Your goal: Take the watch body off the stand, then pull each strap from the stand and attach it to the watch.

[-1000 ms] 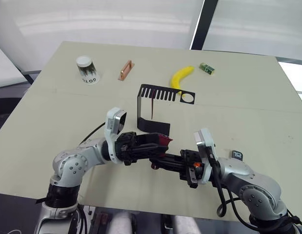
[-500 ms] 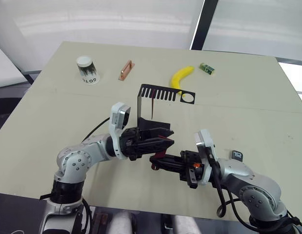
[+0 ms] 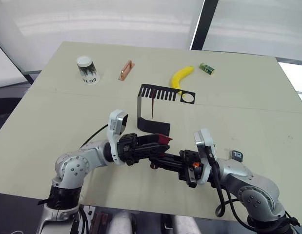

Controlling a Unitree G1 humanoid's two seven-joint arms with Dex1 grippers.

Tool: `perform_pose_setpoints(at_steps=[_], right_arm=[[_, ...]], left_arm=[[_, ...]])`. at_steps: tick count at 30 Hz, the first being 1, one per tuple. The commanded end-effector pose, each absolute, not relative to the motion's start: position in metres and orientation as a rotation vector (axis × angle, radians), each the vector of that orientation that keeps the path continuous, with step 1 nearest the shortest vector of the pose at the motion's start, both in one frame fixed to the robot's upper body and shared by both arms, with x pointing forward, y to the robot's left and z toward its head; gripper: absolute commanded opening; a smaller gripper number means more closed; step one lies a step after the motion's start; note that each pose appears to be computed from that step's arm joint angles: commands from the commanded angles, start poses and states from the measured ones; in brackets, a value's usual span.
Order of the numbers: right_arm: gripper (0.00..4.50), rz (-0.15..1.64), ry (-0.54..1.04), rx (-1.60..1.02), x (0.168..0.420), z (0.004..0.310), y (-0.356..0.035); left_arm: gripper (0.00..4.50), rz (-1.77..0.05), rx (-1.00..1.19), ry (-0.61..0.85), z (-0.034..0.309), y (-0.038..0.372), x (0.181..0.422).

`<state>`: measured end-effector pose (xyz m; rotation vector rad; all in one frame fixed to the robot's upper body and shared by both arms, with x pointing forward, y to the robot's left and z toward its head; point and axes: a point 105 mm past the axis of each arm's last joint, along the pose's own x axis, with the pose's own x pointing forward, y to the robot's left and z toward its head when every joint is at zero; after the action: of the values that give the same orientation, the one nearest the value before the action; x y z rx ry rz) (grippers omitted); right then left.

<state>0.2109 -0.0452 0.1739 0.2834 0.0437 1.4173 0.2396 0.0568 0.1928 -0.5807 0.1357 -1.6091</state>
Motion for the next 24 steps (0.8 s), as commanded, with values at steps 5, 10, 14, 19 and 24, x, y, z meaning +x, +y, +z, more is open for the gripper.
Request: perform_pose_setpoints(at_steps=[5, 10, 14, 19, 24], right_arm=[[0.0, 1.421, -0.002, 0.286, 0.2089, 0.1823, -0.0451], [0.0, 1.421, -0.003, 0.286, 0.2091, 0.1826, -0.0447], [0.0, 1.424, -0.002, 0.288, 0.2082, 0.1826, -0.0437], [0.0, 1.428, 0.001, 0.287, 0.2074, 0.1822, -0.0434], [0.0, 1.429, 0.004, 0.285, 0.2071, 0.1817, -0.0437]], left_arm=[[2.7, -1.652, -0.605, 0.086, 0.1984, 0.0576, 0.2329], [2.7, -1.654, -0.62, 0.078, 0.1985, 0.0581, 0.2328], [2.7, -1.663, -0.623, 0.08, 0.1976, 0.058, 0.2311], [2.7, -1.655, -0.648, 0.061, 0.1994, 0.0583, 0.2321], [2.7, -1.645, -0.668, 0.047, 0.2013, 0.0592, 0.2339]])
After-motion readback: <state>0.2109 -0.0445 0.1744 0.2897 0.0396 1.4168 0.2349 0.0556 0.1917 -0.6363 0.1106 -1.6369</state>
